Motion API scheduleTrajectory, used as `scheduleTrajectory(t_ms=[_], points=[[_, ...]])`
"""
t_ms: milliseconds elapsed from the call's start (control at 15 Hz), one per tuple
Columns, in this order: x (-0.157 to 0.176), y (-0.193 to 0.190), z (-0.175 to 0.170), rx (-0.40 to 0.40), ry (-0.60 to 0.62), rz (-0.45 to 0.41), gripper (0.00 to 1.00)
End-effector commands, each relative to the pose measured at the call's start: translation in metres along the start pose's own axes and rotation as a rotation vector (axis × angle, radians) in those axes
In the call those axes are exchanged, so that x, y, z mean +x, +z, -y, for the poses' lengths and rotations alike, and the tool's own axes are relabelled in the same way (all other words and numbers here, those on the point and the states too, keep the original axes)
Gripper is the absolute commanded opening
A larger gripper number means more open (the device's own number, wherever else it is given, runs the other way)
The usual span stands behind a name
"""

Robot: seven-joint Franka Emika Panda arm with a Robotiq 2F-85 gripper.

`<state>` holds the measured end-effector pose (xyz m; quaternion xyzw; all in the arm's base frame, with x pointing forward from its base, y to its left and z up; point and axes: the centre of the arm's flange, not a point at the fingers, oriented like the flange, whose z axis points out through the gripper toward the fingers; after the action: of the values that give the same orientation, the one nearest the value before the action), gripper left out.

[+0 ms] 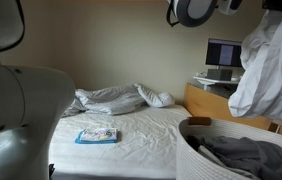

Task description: Put the gray and white clothes in the basket respectively

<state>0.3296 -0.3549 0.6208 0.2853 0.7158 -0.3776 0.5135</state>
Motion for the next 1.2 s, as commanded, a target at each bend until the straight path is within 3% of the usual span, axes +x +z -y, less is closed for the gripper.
scheduleTrajectory(t_ms=[0,400,800,867,1000,1133], points=[[0.05,-0.007,0.006,-0.082,-0.064,-0.145,0.06],[0.152,0.009,-0.021,-0.228,-0.198,-0.468,0.06],[0.216,0.005,-0.039,-0.308,-0.369,-0.698,0.06],[0.223,0.004,-0.043,-0.319,-0.386,-0.721,0.37],[0.229,0.004,-0.052,-0.329,-0.405,-0.746,0.44],[0.228,0.004,-0.059,-0.308,-0.385,-0.696,0.55]])
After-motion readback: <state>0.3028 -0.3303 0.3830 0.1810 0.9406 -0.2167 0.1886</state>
